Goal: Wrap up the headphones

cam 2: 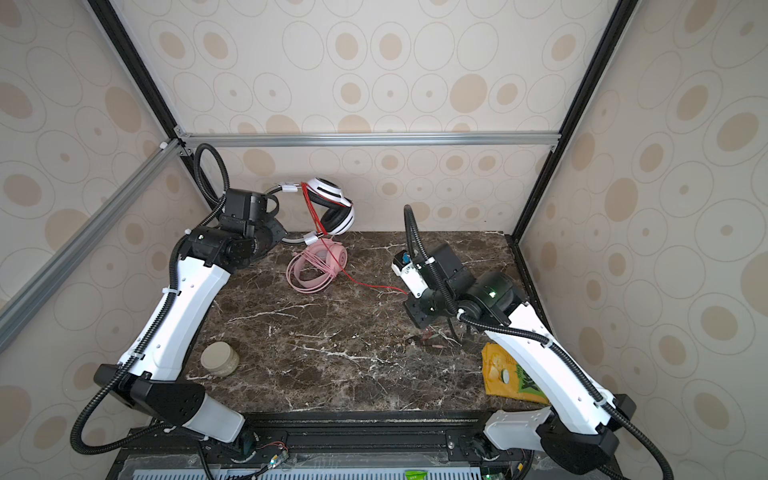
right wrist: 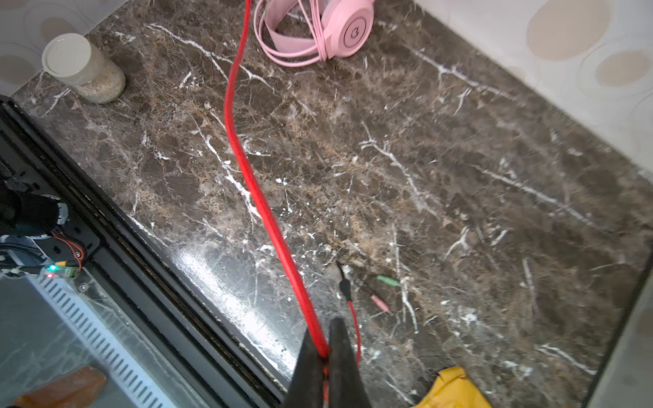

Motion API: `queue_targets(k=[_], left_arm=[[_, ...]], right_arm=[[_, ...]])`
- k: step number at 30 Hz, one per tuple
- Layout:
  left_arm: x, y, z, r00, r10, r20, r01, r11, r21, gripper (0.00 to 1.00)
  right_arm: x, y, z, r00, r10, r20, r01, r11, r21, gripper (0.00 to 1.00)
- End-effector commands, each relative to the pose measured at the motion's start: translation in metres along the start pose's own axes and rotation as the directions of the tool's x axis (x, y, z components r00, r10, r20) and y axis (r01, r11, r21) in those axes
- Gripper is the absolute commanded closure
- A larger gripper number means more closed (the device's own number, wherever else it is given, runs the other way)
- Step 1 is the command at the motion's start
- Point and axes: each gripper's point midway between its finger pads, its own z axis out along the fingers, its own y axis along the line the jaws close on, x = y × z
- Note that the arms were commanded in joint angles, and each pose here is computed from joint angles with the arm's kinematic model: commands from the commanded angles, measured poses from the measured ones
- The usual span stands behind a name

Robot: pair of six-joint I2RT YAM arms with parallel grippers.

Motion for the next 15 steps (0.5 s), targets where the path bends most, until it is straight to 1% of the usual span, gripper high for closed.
queue_targets(k=[1, 5, 9, 12, 15], left_arm=[[-0.025, 0.000, -0.021, 0.994, -0.042, 0.098, 0.038, 0.999, 0.033, 1.00], [-0.007, 0.018, -0.005, 0.998, 0.003, 0.058, 0.000, 0.999, -0.051, 1.00], [0.008, 0.026, 0.005, 0.998, 0.054, 0.023, -0.052, 0.994, -0.093, 1.00], [0.020, 0.029, 0.006, 0.992, 0.124, 0.007, -0.122, 0.983, -0.140, 1.00], [0.038, 0.032, 0.010, 0.977, 0.211, -0.025, -0.212, 0.959, -0.190, 1.00]], right_arm=[[-0.003, -0.011, -0.022, 0.996, -0.089, -0.016, 0.090, 0.994, 0.062, 1.00], [-0.031, -0.014, -0.046, 0.992, -0.109, 0.064, 0.104, 0.992, 0.077, 1.00], [-0.054, -0.014, -0.060, 0.986, -0.116, 0.117, 0.108, 0.991, 0.075, 1.00], [-0.066, -0.016, -0.068, 0.982, -0.119, 0.146, 0.107, 0.990, 0.088, 1.00], [-0.076, -0.019, -0.069, 0.977, -0.129, 0.169, 0.111, 0.988, 0.109, 1.00]])
